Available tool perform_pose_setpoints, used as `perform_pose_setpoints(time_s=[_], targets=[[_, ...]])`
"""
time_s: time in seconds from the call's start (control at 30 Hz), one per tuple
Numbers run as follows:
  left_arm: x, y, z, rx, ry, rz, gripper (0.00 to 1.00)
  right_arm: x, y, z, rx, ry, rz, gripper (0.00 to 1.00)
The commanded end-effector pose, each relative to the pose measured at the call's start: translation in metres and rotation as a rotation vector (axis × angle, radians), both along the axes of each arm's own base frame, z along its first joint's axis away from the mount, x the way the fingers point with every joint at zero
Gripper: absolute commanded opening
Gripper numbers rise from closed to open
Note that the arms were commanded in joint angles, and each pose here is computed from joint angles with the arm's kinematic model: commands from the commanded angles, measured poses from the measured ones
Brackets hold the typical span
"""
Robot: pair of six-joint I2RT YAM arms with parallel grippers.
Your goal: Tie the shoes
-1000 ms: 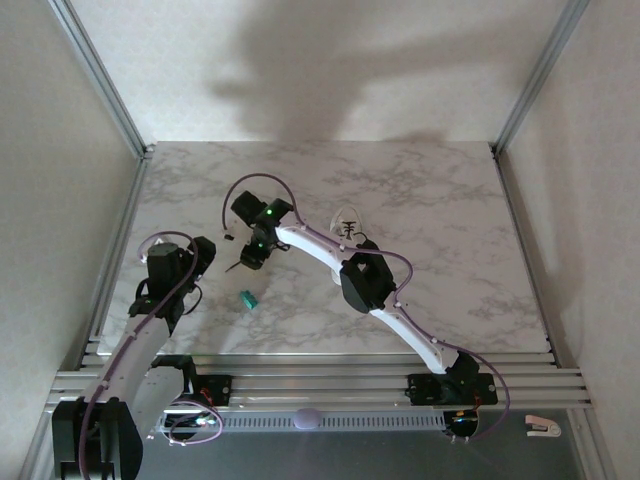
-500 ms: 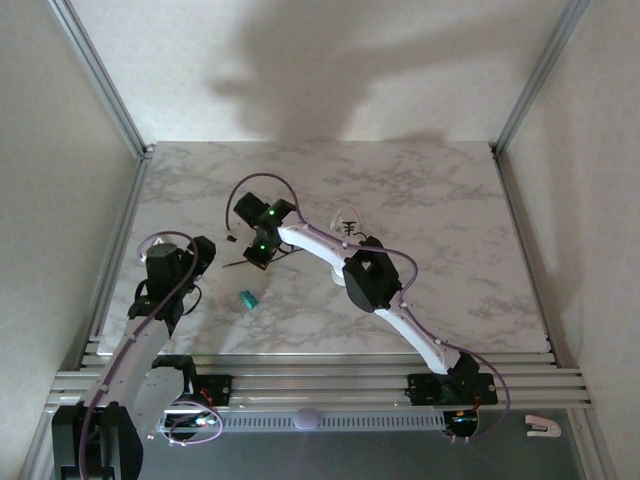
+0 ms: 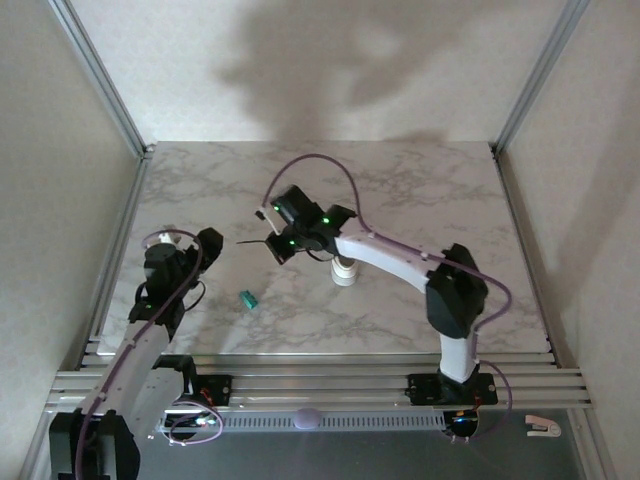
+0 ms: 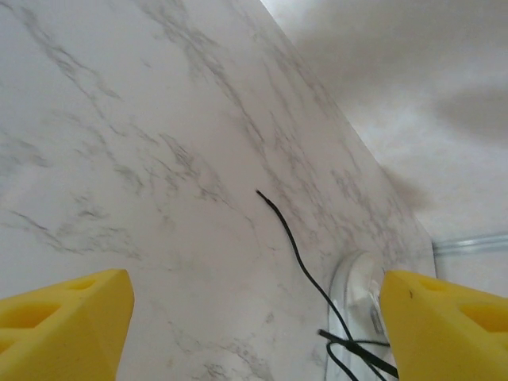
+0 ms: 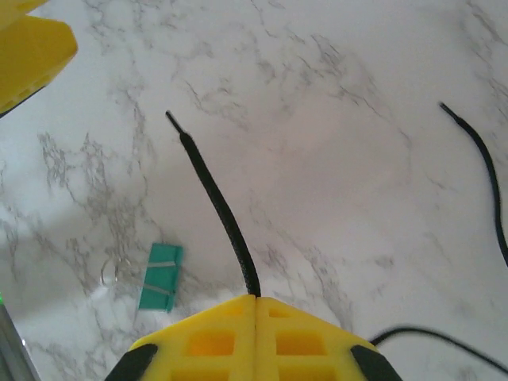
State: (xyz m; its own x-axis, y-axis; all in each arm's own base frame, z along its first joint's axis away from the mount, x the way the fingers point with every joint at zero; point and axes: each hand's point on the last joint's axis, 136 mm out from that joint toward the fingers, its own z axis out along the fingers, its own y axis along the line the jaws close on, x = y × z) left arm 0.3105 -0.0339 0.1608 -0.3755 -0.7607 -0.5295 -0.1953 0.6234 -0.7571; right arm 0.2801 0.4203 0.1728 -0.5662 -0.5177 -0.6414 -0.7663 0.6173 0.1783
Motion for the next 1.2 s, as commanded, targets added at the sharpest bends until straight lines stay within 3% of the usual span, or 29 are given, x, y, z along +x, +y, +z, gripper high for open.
perform_pose_setpoints(time_s=[0.0,0.37,0.87,1.17], targets=[[0.007,-0.023,0.016,0.015,-0.066,-0.091,0.81,0.000,-0.019,0.019,0.113,0.002,-0.184,0.00],[0.022,-0.098,0.023,0.046,-0.083,-0.253,0.80,-0.033,-0.134,0.015,0.277,0.070,-0.619,0.00],[0.041,-0.227,0.025,0.113,-0.071,-0.573,0.71,-0.059,-0.245,-0.024,0.319,-0.008,-0.764,0.00],[0.040,-0.293,0.015,0.100,-0.043,-0.727,0.65,-0.047,-0.283,-0.066,0.381,0.110,-0.927,0.00]])
